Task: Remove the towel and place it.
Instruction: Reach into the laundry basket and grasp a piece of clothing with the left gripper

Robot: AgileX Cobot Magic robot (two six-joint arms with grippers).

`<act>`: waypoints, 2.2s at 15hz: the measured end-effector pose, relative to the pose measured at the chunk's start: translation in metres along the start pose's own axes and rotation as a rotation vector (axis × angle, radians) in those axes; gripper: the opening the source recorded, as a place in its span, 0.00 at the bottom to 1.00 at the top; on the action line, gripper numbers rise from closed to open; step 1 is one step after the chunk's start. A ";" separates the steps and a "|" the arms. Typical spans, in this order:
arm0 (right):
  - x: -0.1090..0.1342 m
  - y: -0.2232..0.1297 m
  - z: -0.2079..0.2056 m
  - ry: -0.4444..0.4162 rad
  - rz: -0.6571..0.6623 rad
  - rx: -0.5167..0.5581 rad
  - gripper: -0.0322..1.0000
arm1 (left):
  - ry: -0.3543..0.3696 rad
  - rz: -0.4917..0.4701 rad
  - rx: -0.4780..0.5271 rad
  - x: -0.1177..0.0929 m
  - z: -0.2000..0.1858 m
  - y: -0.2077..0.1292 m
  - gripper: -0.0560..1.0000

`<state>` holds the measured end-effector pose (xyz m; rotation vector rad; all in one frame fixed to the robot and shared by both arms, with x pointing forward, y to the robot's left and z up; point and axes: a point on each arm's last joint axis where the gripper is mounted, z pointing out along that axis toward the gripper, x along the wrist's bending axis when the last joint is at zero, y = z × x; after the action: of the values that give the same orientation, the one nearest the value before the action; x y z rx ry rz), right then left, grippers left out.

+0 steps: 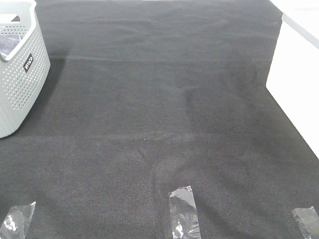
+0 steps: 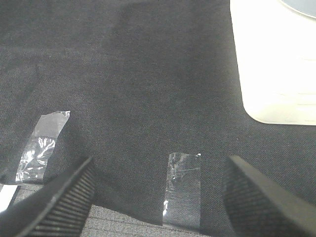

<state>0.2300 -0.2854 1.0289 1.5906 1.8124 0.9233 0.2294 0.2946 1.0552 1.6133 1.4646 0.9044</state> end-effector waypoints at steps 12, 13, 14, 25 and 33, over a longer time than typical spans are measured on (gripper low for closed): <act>0.000 0.000 0.000 0.000 0.000 0.000 0.72 | 0.000 0.000 0.000 0.000 0.000 0.000 0.99; 0.000 0.000 0.000 0.000 0.000 0.000 0.72 | 0.000 0.000 0.000 0.000 0.000 0.000 0.99; 0.000 0.000 0.000 0.000 0.000 0.000 0.72 | 0.000 0.000 0.000 0.000 0.000 0.000 0.99; 0.000 0.000 0.000 0.000 0.000 0.000 0.72 | 0.000 0.000 0.000 0.000 0.000 0.000 0.99; 0.000 0.000 0.000 0.000 0.000 0.000 0.72 | 0.000 0.000 0.000 0.000 0.000 0.000 0.99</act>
<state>0.2300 -0.2854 1.0289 1.5906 1.8124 0.9233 0.2294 0.2946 1.0552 1.6133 1.4646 0.9044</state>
